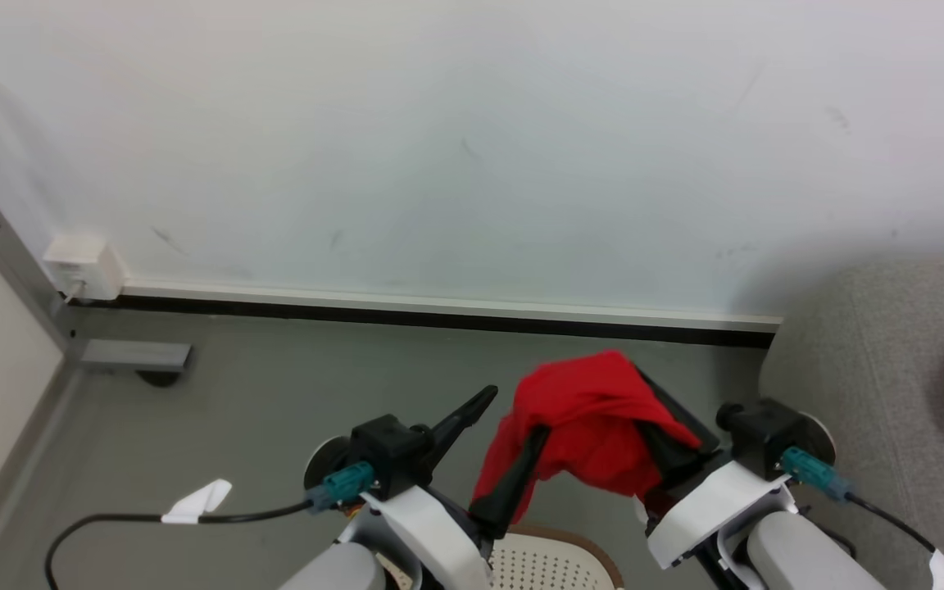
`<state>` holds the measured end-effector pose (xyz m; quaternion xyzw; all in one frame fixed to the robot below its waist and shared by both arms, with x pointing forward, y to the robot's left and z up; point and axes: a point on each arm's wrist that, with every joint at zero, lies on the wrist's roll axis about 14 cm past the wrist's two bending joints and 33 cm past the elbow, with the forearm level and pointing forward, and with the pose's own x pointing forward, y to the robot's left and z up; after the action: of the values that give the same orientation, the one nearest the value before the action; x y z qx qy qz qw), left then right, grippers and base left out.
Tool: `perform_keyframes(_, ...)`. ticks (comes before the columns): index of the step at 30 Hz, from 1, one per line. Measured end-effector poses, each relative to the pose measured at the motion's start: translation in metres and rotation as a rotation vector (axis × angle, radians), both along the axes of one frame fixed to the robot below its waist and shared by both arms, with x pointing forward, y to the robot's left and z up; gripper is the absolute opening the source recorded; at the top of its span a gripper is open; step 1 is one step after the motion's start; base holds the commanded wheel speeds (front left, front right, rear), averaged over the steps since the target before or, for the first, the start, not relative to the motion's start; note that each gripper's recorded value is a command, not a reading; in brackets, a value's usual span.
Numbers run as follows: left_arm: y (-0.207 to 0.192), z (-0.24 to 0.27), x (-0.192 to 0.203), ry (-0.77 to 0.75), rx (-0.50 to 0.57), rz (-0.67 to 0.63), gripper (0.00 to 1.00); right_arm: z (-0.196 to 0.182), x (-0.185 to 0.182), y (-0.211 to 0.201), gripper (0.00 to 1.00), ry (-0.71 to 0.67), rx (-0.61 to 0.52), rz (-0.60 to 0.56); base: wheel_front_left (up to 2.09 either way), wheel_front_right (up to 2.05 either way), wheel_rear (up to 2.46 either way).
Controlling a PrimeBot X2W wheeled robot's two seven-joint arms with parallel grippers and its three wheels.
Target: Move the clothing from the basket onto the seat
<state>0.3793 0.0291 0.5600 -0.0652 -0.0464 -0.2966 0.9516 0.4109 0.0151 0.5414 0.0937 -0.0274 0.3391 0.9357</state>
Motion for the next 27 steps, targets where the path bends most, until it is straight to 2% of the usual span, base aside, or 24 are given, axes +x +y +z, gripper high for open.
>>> perform_keyframes(14,-0.033,-0.007,-0.001,0.005,0.004,-0.099,1.00,0.017,0.016,-0.080,0.00,-0.082,-0.029,-0.202,0.00,0.00,0.00)
perform_keyframes(27,-0.077,-0.027,-0.002,0.012,0.057,-0.253,1.00,0.029,0.005,-0.165,0.00,-0.128,-0.033,-0.426,0.00,0.00,0.00)
